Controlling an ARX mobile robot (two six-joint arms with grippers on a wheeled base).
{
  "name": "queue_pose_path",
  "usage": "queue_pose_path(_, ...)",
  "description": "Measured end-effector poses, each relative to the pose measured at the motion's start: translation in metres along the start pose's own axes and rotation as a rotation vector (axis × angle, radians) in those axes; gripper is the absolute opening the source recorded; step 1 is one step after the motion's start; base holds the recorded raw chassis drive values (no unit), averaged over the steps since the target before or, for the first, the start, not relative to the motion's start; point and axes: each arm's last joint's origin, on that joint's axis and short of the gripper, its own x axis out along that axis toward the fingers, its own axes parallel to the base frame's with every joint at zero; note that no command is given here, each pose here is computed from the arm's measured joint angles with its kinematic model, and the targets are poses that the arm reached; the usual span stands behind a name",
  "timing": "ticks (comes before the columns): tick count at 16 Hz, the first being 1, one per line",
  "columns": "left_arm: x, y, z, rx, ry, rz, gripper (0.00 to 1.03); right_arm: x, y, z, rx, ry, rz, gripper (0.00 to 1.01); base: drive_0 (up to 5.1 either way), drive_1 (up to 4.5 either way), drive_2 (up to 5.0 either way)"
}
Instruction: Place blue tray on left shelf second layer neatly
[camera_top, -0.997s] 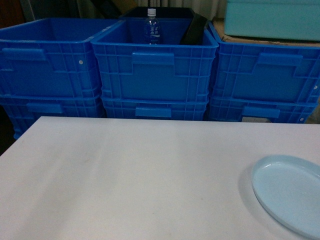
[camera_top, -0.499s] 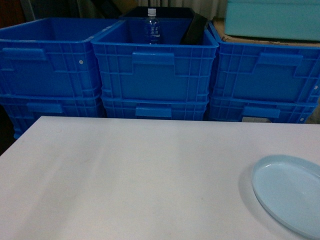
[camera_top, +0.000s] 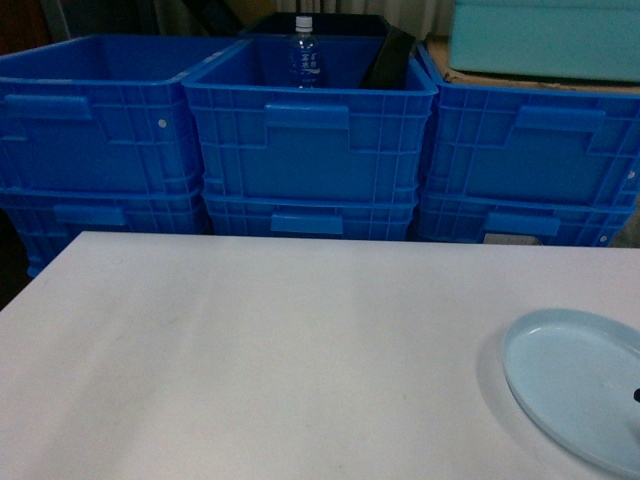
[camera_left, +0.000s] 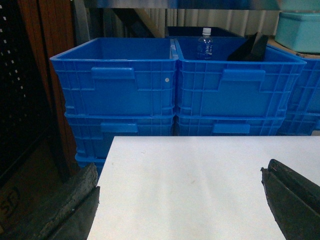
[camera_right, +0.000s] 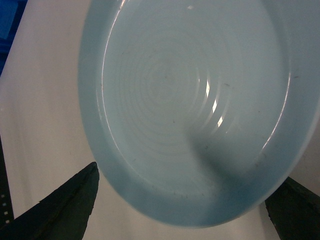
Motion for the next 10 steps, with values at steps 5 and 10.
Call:
queue_pose_path(5,0.000,0.000,0.000,0.000,0.000,0.000,0.98,0.011,-0.002,-0.002,0.049,0.023,-0.073,0.72,0.0,0.00,0.0)
queue_pose_path(10,0.000,0.000,0.000,0.000,0.000,0.000,0.98,0.010,-0.021,-0.012,0.019,0.005,-0.113,0.13,0.0,0.00,0.0)
